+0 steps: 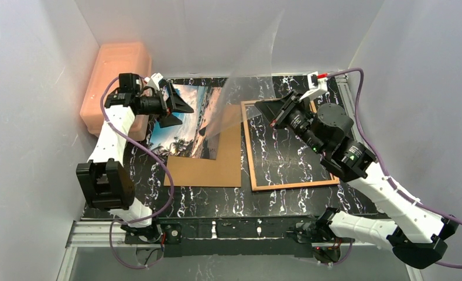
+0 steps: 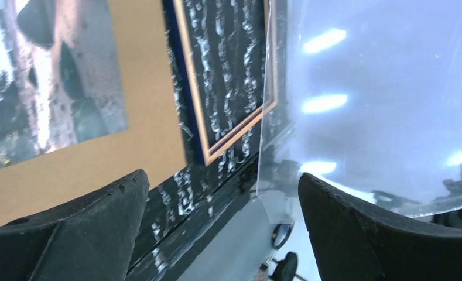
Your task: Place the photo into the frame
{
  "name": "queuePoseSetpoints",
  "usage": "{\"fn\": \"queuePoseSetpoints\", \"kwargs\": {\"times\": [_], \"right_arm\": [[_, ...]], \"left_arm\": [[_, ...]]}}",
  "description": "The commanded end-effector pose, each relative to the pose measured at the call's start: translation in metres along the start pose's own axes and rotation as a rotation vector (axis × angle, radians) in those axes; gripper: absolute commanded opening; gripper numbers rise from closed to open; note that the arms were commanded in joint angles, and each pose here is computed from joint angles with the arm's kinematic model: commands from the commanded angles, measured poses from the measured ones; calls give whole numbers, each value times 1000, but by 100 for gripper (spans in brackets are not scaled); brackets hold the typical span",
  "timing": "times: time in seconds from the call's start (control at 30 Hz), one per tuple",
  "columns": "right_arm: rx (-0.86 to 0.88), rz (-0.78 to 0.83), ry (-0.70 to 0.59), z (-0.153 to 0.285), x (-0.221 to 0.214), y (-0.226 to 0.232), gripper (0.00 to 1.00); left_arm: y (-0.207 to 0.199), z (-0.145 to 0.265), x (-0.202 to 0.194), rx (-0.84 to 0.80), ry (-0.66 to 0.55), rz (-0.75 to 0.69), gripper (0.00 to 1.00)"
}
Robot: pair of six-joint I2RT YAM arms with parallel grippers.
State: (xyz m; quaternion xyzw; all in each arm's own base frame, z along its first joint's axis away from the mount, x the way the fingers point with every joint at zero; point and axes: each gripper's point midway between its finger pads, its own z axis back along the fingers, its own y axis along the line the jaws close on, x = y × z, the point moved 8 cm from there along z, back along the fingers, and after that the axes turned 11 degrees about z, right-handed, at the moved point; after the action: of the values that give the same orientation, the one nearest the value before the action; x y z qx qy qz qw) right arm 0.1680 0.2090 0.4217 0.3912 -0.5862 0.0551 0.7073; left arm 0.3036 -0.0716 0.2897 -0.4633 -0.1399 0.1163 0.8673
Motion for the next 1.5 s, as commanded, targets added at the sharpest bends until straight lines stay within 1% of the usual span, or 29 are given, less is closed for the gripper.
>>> {"fn": "queuePoseSetpoints", "kwargs": {"times": [0.0,0.1,0.27,0.4,0.5,0.67,1.07,1.33,1.47], "right_arm": [[192,-105,-219,11,40,29,1],[216,-156,-244,14,40,29,1],[246,-234,-263,17,38,30,1],[267,-267,-243,13,31,31,1],[301,-302,-243,10,25,32,1],[321,-330,-233,4,19,32,1],[326,-277,-271,11,39,39,1],[401,-355,-278,9,42,48,1],[444,-406,-286,7,39,50,1]], "left_arm": [[-38,13,-9,-263,-34,46,99],[-39,12,-5,-344,-145,83,99],[-35,3,8,-376,-182,130,99],[-45,6,16,-410,-211,132,98],[-55,8,19,-463,-204,137,98],[-58,9,20,-494,-190,153,99],[-61,25,10,-509,-206,148,99],[-59,24,9,-505,-218,142,99],[-64,21,10,-519,-196,149,98]]}}
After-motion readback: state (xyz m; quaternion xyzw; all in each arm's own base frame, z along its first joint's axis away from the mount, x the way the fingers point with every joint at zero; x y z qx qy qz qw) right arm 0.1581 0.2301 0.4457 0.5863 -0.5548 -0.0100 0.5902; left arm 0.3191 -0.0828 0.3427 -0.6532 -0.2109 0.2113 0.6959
